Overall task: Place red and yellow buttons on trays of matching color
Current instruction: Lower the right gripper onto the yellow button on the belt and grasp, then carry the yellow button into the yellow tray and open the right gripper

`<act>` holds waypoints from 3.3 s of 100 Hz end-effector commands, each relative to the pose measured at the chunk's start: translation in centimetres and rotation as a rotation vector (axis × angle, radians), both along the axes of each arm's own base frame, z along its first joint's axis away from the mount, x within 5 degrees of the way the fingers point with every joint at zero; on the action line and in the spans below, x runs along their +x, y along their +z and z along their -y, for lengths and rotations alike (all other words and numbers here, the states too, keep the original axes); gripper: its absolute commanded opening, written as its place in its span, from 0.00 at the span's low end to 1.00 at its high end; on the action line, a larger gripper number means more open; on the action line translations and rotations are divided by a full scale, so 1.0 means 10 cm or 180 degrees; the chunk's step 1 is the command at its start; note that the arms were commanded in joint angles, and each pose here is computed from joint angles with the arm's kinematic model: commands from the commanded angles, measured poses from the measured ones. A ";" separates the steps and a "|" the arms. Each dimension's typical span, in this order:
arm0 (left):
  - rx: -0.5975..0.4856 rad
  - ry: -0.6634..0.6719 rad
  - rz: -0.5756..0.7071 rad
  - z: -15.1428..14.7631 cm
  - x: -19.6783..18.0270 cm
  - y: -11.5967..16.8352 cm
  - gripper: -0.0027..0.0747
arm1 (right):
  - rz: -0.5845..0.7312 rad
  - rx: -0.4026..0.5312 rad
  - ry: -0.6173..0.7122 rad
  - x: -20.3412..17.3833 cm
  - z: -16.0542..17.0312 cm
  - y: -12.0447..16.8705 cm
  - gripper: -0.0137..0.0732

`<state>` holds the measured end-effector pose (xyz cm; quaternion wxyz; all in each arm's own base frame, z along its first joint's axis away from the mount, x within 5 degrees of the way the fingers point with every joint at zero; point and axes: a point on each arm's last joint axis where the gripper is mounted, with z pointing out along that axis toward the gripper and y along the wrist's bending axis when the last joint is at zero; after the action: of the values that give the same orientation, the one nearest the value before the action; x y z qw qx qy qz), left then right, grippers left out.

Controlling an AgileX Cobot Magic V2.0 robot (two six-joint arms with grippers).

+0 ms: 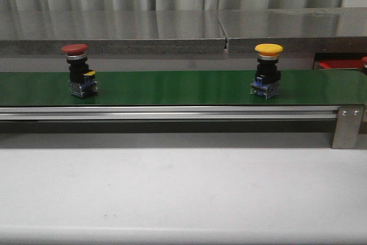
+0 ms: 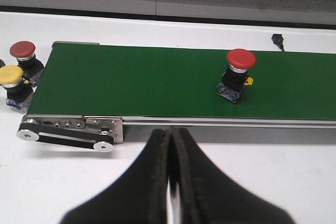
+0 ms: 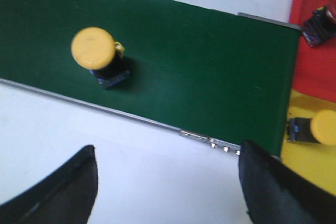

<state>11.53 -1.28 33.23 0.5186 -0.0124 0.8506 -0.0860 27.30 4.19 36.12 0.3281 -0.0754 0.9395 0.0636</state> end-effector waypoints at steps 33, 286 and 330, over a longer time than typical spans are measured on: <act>-0.0068 0.0027 0.0286 0.00 0.02 0.14 0.01 | -0.0376 0.0253 -0.0035 0.59 -0.42 0.10 0.81; -0.0068 0.0027 0.0286 0.00 0.02 0.14 0.01 | -0.0387 0.0296 -0.1937 0.06 1.22 -0.73 0.46; -0.0068 0.0027 0.0286 0.00 0.02 0.14 0.01 | -0.0446 0.0445 -0.2051 0.28 1.31 -1.04 0.46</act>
<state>11.53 -1.28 33.23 0.5186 -0.0124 0.8506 -0.0860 29.66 -8.58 24.14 0.2213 0.2523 0.9416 0.0286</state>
